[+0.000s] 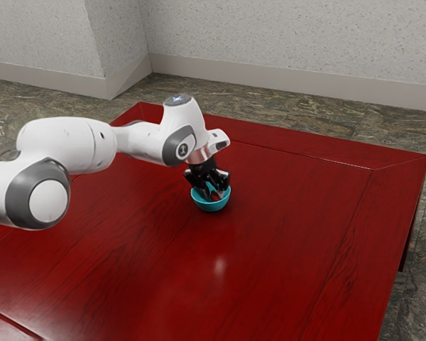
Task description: Take strawberry from the bowl
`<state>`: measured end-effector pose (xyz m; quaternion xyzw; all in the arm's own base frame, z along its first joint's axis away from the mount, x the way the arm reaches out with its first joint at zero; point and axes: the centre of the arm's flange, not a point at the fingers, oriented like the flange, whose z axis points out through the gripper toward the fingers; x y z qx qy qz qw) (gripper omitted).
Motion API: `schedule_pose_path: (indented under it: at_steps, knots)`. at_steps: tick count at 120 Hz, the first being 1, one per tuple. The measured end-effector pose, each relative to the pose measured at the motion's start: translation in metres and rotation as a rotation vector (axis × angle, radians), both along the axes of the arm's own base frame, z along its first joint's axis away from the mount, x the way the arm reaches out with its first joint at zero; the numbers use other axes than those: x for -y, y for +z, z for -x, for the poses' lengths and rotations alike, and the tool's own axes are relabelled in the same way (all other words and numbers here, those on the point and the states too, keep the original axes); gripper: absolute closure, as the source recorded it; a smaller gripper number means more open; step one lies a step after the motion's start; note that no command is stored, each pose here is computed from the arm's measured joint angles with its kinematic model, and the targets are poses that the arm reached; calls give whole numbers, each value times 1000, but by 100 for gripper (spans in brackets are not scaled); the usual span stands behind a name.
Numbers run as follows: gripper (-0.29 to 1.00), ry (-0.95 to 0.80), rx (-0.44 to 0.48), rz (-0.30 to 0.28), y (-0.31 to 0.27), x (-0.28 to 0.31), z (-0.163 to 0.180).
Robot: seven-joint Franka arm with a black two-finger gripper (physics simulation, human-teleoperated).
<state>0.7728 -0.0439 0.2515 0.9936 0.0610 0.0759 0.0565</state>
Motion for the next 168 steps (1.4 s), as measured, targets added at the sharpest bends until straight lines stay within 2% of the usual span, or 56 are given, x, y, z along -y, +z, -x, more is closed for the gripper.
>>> schedule_pose_path:
  at_steps: [57,87,99,113,129,151,153,168]
  knots:
    - [60,5,5,-19,5,0,0]
    - [65,0,48,-43,51,6,0]
    - [66,-22,74,-36,76,26,2]
    - [66,-84,80,-14,85,76,8]
    - [66,-134,70,-3,77,119,15]
    - [67,-142,48,11,42,138,13]
    - [66,-142,47,12,41,138,13]
    - [40,-149,53,18,40,143,13]
